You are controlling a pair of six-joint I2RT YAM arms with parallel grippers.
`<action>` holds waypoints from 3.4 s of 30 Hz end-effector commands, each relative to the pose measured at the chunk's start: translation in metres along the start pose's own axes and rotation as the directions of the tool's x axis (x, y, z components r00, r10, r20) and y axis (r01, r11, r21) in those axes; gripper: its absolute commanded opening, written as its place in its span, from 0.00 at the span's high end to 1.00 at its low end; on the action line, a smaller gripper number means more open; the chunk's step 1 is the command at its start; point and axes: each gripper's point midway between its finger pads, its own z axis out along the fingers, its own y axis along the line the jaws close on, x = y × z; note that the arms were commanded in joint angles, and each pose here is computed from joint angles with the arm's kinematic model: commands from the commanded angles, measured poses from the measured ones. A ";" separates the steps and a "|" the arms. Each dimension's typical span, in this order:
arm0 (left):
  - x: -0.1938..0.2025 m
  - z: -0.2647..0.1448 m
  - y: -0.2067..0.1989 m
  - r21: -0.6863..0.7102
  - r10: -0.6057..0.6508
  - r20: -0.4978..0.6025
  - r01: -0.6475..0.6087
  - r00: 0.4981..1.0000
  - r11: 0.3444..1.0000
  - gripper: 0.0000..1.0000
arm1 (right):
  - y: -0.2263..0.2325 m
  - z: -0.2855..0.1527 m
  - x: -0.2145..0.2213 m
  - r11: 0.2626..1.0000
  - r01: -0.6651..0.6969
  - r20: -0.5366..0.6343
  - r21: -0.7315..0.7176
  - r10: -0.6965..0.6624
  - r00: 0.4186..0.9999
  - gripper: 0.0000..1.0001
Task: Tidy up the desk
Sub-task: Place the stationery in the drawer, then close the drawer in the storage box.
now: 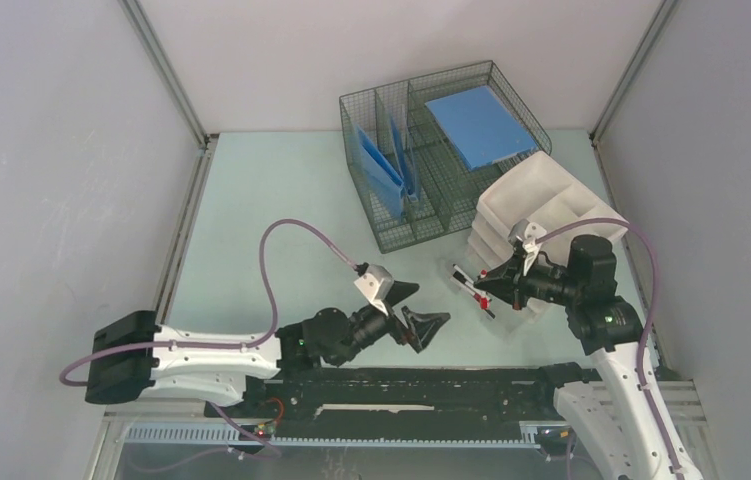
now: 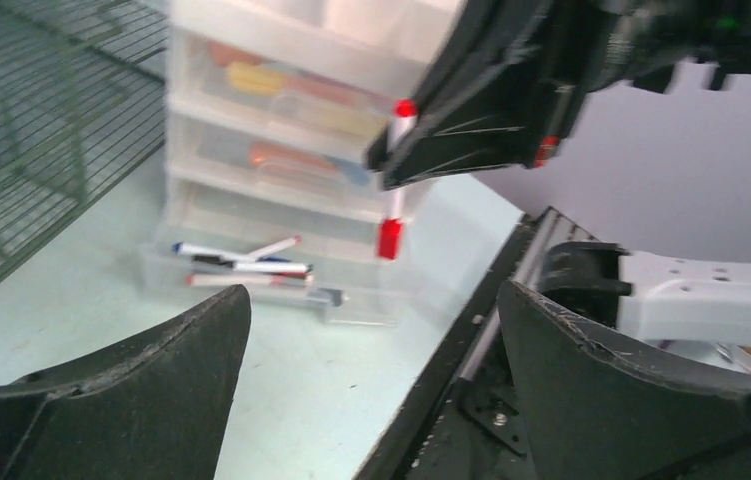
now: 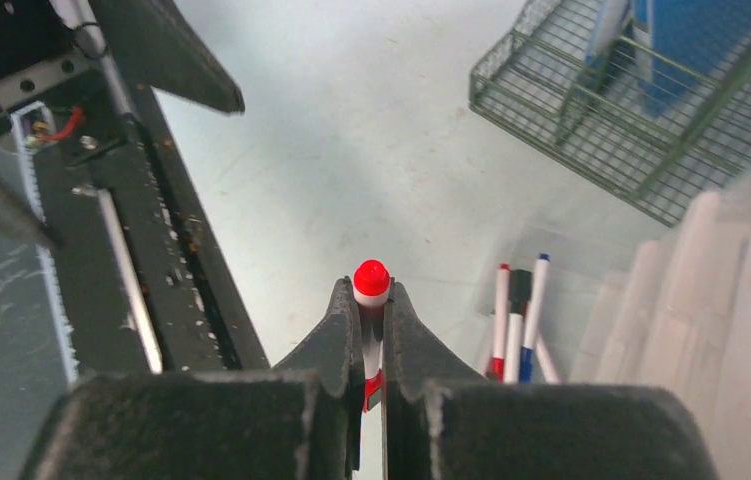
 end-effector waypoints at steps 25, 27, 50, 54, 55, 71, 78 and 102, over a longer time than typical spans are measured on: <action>0.024 -0.064 0.113 -0.297 -0.234 0.045 0.236 0.971 0.925 0.00 | -0.070 -0.002 0.055 0.924 0.226 -0.389 0.308 -0.095 0.916 0.45; 0.023 -0.066 0.113 -0.292 -0.236 0.053 0.241 0.970 0.925 0.00 | -0.069 -0.001 0.054 0.927 0.221 -0.384 0.303 -0.094 0.918 0.42; 0.021 -0.084 0.124 -0.301 -0.286 0.128 0.312 0.950 0.901 0.00 | 0.005 0.039 0.103 0.952 0.257 -0.488 -0.167 -0.307 0.817 0.97; 0.022 -0.084 0.125 -0.305 -0.288 0.129 0.315 0.949 0.899 0.00 | 0.005 0.046 0.120 0.935 0.290 -0.557 -0.203 -0.354 0.751 0.98; 0.022 -0.084 0.126 -0.306 -0.290 0.130 0.316 0.948 0.898 0.00 | 0.005 0.047 0.123 0.929 0.303 -0.570 -0.211 -0.369 0.734 0.98; 0.020 -0.091 0.128 -0.307 -0.300 0.150 0.333 0.942 0.892 0.00 | -0.043 0.059 0.164 0.879 0.462 -0.786 -0.119 -0.368 0.497 0.94; 0.020 -0.092 0.128 -0.302 -0.304 0.156 0.338 0.940 0.891 0.00 | -0.095 0.043 0.175 0.826 0.562 -0.892 0.055 -0.212 0.399 0.90; 0.019 -0.093 0.125 -0.280 -0.316 0.160 0.350 0.935 0.894 0.00 | -0.112 0.024 0.154 0.835 0.516 -0.857 0.192 -0.114 0.503 0.45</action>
